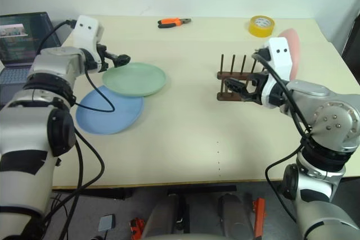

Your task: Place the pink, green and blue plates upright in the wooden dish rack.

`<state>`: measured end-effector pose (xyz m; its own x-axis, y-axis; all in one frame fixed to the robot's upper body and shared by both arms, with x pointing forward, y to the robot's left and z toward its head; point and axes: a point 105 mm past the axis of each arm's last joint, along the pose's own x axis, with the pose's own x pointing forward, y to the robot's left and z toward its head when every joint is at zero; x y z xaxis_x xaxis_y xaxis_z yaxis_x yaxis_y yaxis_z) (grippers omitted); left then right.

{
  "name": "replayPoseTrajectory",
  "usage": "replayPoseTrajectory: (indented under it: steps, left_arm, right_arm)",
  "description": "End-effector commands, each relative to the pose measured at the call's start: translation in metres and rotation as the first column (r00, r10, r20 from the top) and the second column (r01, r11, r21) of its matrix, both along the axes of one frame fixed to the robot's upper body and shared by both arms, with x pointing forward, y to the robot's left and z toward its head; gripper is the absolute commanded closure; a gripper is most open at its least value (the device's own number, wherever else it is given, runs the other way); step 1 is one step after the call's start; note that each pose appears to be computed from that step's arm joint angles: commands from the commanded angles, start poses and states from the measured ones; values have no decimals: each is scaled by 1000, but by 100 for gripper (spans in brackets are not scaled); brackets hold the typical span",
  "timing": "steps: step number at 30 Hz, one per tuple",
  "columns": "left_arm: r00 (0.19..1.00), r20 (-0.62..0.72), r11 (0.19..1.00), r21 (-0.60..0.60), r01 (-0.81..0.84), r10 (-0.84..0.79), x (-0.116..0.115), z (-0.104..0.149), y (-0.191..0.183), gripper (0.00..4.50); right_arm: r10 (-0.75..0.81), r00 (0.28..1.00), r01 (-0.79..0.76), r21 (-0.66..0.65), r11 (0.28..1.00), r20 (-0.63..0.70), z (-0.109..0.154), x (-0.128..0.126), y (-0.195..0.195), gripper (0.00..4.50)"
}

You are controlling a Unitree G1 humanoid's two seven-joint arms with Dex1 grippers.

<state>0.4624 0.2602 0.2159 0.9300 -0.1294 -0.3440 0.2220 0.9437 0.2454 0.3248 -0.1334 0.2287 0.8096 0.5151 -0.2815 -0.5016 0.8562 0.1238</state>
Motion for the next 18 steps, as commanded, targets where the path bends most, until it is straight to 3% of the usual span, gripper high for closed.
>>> replayPoseTrajectory:
  steps: [1, 18]
  left_arm:
    - [999, -2, 999, -19, -47, 47, -3, -2, 11, 0]
    - [987, -95, 989, -66, -135, 128, -10, -42, 22, 0]
  right_arm:
    - [-7, 1000, 8, -31, 999, 24, 3, -3, -3, 4]
    - [5, 1000, -3, -75, 997, 25, -4, -10, -2, 4]
